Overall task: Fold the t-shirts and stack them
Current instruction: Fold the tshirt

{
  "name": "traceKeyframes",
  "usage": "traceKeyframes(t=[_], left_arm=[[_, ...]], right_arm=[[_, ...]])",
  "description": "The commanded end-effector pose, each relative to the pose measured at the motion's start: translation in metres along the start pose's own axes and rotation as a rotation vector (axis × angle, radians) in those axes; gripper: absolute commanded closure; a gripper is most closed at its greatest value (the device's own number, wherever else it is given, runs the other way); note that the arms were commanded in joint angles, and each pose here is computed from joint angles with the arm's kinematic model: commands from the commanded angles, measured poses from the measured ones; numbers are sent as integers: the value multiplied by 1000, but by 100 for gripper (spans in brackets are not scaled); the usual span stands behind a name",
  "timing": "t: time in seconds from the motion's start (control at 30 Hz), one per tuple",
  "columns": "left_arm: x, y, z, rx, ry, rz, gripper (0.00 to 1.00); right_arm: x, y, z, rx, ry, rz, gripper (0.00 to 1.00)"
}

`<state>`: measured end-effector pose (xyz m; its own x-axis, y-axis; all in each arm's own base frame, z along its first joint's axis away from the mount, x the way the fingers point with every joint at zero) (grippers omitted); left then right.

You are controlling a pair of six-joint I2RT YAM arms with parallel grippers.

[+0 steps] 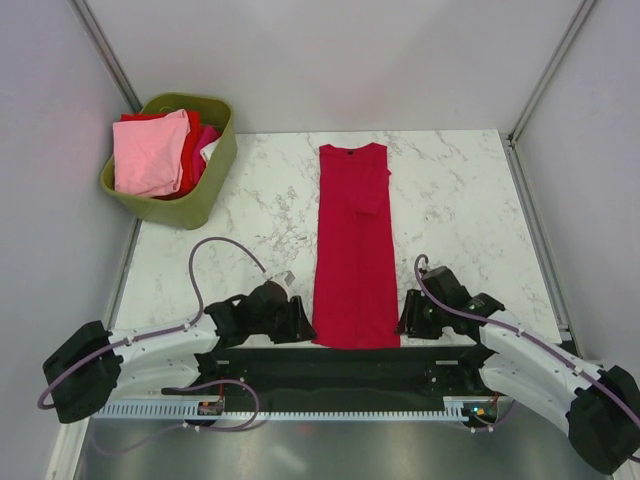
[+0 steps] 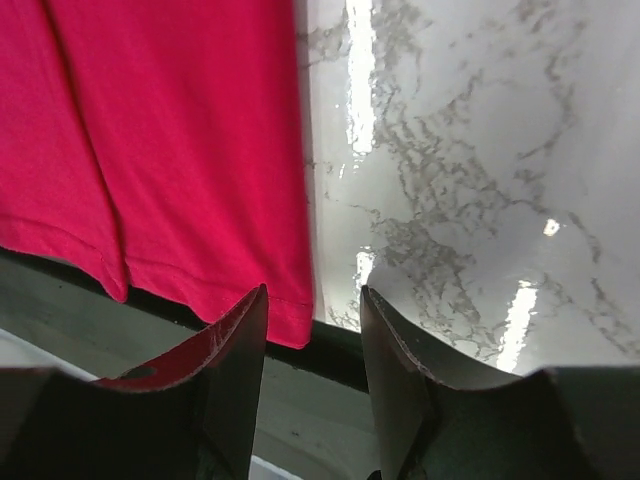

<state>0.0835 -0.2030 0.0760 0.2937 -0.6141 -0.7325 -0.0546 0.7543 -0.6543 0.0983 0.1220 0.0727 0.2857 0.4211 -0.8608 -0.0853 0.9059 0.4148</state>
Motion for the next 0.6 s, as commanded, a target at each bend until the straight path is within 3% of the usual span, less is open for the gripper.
traceKeyframes(t=[0.0, 0.2, 0.43, 0.53, 0.57], left_arm=[[4, -11, 1, -27, 8, -46, 49], [12, -15, 1, -26, 22, -47, 54], [16, -14, -1, -29, 45, -39, 64], [15, -16, -1, -30, 48, -48, 76], [14, -18, -1, -30, 48, -56, 88]], right_arm=[[3, 5, -8, 3, 48, 20, 50], [10, 7, -18, -11, 90, 17, 54], [7, 16, -15, -15, 77, 48, 78], [4, 20, -14, -10, 78, 73, 92], [2, 23, -13, -12, 84, 83, 96]])
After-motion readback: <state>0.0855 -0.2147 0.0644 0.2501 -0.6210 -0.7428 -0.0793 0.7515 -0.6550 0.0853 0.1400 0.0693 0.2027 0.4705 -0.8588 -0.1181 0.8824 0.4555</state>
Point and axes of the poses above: each gripper's point midway between its finger pads, its own x axis out along the fingers, its own y axis along the line the jaws close on, z = x × y, the point moved 6 cm from there along -x, back along the fingers, and after that the axes turned 9 degrees about -x, right-handed, at the moved point
